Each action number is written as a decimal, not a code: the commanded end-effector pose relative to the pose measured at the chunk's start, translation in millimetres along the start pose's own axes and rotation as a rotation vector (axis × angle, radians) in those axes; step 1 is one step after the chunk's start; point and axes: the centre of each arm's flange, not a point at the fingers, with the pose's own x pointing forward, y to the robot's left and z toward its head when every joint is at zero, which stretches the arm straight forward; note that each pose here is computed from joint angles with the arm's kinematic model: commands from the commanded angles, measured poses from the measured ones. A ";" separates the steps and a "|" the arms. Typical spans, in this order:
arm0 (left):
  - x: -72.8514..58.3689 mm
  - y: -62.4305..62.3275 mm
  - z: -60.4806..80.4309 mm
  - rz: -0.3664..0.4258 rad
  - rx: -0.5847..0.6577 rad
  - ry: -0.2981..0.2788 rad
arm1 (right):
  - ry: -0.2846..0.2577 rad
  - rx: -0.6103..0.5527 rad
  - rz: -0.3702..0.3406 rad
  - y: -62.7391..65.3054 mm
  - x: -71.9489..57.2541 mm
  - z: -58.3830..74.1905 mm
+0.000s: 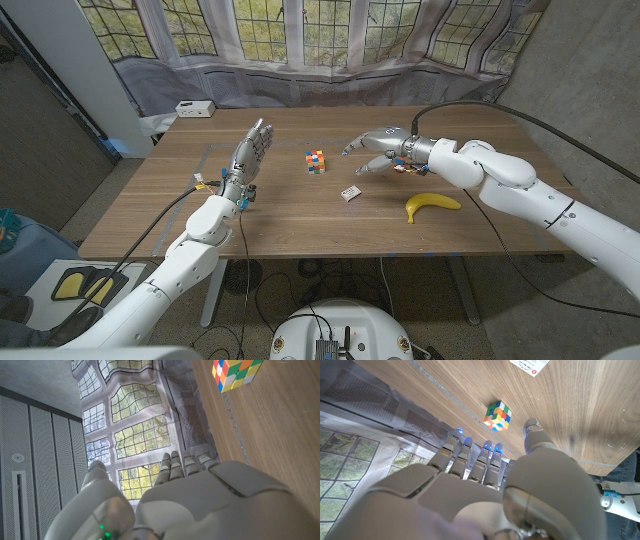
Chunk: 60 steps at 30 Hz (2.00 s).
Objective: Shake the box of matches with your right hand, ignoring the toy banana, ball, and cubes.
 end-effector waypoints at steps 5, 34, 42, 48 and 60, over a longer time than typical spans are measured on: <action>4.4 3.5 -5.0 -0.011 -0.004 0.012 | 0.078 -0.049 0.133 17.8 17.2 -1.0; 5.1 0.8 -7.0 -0.024 -0.012 0.012 | 0.076 -0.104 0.223 43.3 34.8 9.8; 7.2 -1.0 -5.8 -0.036 -0.009 0.014 | 0.063 -0.122 0.265 51.3 40.6 12.8; 7.2 -1.0 -5.7 -0.036 -0.008 0.016 | 0.054 -0.133 0.284 56.8 43.4 12.3; 6.9 -0.8 -4.0 -0.040 -0.007 0.012 | 0.050 -0.160 0.297 62.9 49.7 11.0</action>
